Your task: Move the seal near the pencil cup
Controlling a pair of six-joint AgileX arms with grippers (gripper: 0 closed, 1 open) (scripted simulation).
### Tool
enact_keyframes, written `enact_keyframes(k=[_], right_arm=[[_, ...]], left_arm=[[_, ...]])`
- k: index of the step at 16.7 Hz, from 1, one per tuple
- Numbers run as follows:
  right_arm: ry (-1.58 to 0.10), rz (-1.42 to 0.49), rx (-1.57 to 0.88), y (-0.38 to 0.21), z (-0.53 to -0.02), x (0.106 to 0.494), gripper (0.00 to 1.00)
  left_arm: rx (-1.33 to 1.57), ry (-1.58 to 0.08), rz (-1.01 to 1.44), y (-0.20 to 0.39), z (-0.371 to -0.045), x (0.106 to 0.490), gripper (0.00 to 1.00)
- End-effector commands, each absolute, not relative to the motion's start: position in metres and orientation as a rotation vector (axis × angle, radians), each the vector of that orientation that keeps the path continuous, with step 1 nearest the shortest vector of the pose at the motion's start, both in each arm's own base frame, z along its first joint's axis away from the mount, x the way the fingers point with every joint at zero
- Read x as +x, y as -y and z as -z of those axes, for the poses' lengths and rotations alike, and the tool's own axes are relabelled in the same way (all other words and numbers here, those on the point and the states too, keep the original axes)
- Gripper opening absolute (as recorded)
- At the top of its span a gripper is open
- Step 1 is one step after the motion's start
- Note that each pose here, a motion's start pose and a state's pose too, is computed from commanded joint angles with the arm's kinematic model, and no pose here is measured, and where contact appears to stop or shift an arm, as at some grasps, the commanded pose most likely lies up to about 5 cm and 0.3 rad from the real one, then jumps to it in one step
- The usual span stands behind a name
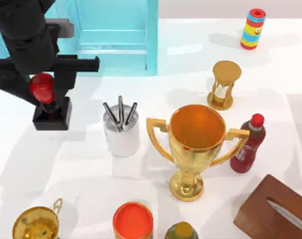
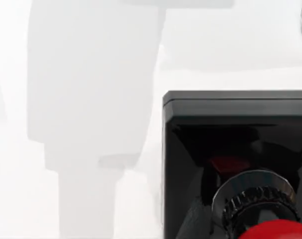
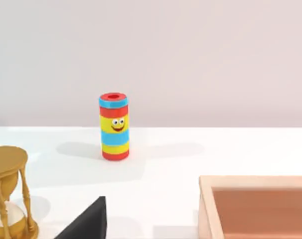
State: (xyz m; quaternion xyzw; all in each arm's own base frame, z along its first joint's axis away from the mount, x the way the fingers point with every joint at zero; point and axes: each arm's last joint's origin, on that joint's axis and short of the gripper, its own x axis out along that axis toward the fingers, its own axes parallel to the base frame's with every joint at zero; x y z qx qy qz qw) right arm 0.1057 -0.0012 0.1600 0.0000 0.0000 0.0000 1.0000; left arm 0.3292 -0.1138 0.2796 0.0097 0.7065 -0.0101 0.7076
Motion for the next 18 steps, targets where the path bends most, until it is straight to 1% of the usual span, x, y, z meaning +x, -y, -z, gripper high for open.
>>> enact_keyframes(k=[3,5,10,15,18], right_arm=[[0.000,0.000,0.000,0.001,-0.160,0.106,1.00],[0.000,0.000,0.000,0.001,-0.160,0.106,1.00],[0.000,0.000,0.000,0.001,-0.160,0.106,1.00],[0.000,0.000,0.000,0.001,-0.160,0.106,1.00],[0.000,0.000,0.000,0.001,-0.160,0.106,1.00]], left_arm=[[0.020,-1.580,0.017,0.127,-0.261,0.360,0.00],[0.016,-1.572,0.016,0.132,-0.256,0.371,0.00],[0.014,-1.573,0.013,0.131,-0.255,0.372,0.00],[0.015,-1.572,0.016,0.133,-0.242,0.373,0.00],[0.015,-1.571,0.016,0.133,-0.240,0.373,0.00]])
